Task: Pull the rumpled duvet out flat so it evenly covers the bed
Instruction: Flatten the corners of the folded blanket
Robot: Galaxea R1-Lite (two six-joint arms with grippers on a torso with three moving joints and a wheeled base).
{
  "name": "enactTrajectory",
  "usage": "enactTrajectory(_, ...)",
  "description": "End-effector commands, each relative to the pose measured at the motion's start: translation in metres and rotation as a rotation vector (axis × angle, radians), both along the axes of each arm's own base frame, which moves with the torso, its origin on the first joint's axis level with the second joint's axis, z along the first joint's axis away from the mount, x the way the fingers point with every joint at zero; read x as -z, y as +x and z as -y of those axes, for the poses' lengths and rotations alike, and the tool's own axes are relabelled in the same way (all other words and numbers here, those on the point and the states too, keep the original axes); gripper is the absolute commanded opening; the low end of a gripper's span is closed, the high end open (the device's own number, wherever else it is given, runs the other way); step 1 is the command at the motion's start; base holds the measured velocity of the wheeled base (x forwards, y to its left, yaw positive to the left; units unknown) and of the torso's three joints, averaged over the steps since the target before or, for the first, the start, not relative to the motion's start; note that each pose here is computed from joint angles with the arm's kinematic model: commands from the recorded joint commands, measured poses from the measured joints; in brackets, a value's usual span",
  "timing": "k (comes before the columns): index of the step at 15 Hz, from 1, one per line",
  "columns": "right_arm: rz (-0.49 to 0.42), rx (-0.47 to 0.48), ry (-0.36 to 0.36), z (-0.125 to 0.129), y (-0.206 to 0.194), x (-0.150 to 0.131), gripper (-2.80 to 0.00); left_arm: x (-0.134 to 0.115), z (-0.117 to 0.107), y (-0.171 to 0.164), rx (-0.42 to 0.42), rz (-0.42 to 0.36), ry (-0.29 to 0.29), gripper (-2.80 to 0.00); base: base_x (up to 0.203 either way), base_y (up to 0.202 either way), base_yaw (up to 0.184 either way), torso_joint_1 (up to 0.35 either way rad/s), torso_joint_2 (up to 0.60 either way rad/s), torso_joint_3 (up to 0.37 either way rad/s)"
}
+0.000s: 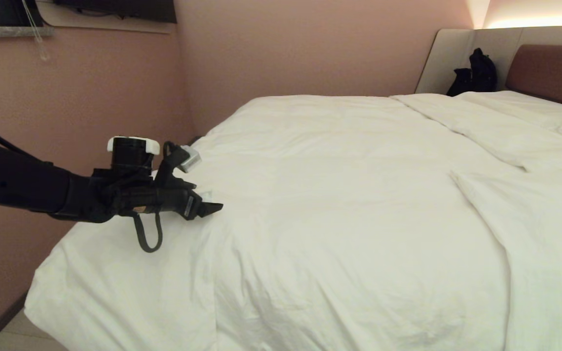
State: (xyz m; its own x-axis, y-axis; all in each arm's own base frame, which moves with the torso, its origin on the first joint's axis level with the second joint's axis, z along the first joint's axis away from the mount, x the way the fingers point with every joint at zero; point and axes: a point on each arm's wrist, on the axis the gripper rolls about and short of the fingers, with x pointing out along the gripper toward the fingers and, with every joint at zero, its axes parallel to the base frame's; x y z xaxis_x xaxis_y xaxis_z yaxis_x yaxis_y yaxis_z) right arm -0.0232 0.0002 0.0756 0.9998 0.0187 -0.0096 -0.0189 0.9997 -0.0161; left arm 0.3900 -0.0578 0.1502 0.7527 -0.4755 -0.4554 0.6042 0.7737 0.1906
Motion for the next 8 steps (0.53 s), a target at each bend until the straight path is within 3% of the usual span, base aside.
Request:
enactTrajectory(1, -0.001, -0.001, -0.001, 0.0000, 0.0001, 0.0000, -2.80, 0.0024, -0.0001, -0.0018, 0.003, -0.006, 0.005, 0.00, 0.000, 0.000, 0.000, 0.000, 0.00, 0.000)
enactTrajectory(8, -0.001, -0.001, -0.001, 0.0000, 0.0001, 0.0000, -2.80, 0.0099, -0.0019, -0.0065, -0.020, -0.032, 0.028, 0.00, 0.000, 0.000, 0.000, 0.000, 0.00, 0.000)
